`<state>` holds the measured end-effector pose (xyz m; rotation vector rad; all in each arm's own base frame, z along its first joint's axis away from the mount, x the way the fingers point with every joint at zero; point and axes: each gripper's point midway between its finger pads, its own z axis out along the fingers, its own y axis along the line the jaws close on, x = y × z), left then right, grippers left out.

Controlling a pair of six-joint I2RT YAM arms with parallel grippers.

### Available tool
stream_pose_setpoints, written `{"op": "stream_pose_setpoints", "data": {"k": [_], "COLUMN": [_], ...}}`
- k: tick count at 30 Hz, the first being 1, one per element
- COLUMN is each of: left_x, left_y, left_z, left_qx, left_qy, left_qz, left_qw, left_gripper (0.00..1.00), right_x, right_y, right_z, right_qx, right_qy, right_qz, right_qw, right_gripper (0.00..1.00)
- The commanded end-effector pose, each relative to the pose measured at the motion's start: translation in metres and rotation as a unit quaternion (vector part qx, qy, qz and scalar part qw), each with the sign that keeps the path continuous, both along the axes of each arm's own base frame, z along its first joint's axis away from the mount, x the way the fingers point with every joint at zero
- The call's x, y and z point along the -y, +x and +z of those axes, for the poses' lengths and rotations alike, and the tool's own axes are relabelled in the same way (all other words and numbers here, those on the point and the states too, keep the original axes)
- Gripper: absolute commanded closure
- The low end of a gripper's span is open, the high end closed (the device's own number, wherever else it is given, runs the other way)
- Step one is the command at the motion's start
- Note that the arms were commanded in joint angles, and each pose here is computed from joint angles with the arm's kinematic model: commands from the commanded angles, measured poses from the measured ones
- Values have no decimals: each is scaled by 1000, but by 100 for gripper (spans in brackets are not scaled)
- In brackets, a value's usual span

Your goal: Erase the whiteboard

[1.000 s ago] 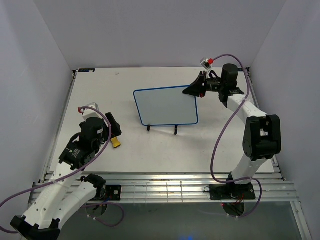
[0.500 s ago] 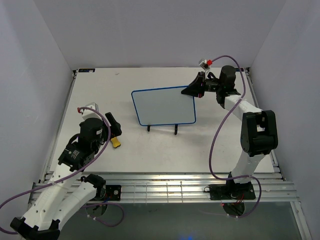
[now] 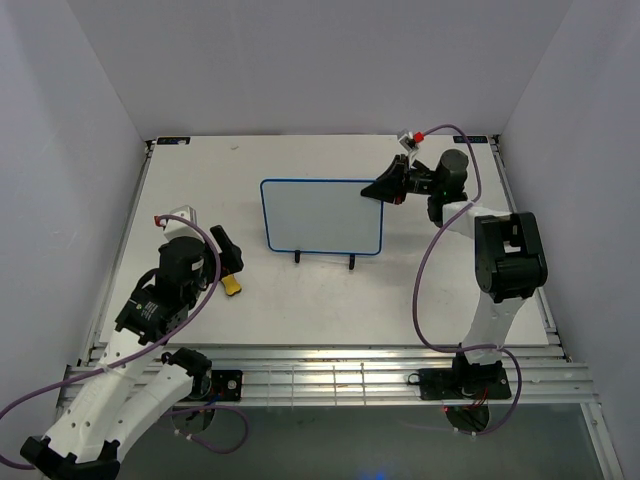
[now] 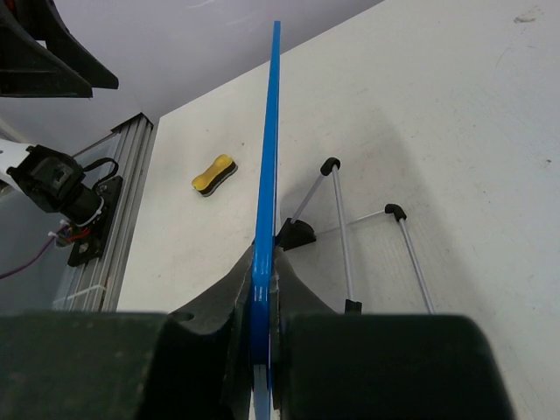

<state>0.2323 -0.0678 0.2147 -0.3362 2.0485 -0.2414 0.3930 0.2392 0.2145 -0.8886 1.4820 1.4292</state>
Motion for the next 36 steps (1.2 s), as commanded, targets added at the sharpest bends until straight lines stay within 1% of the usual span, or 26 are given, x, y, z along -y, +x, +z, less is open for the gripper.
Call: {"op": "stream_pose_setpoints", "data": {"k": [1,10,13,16,17,19,27,28,29,30,34,36], "left_x": [2,3,3,3,4,5,5,5,4,4,5,5], "left_y": [1,2,2,2,2,2,1,1,1,1,0,0], "left_z": [1,1,1,1,1,3,4,4,5,4,5,6], "left_qx": [5,5,5,6,6,10,13,13,14,14,15,17], "left_qy": [0,0,0,-1,-1,-2,-4,-4,-4,-4,-5,-6], "left_qz": [-7,-10,-11,-11,-13,-16,-17,-17,-16,-17,-18,-18], "left_qw": [1000,1000,1000,1000,1000,1000,1000,1000,1000,1000,1000,1000], "left_gripper": [2,2,2,2,2,2,2,2,2,2,2,2], "right_x": [2,9,11,15,15,15,19,19,19,20,23,24], "right_y": [3,-2,-5,-8,-10,-11,-11,-11,-10,-10,-10,-11], "right_z": [4,-13,-19,-24,-26,-28,-26,-26,-26,-27,-28,-31], "right_qx": [45,38,33,30,28,27,31,29,30,29,28,28], "right_qy": [6,-1,-4,-6,-7,-7,-8,-8,-8,-8,-9,-10], "right_qz": [4,4,3,4,7,8,4,4,3,1,1,4], "right_qw": [999,999,999,1000,1000,1000,999,1000,1000,1000,1000,1000], "right_gripper": [92,92,89,84,79,74,66,64,60,58,58,64]}}
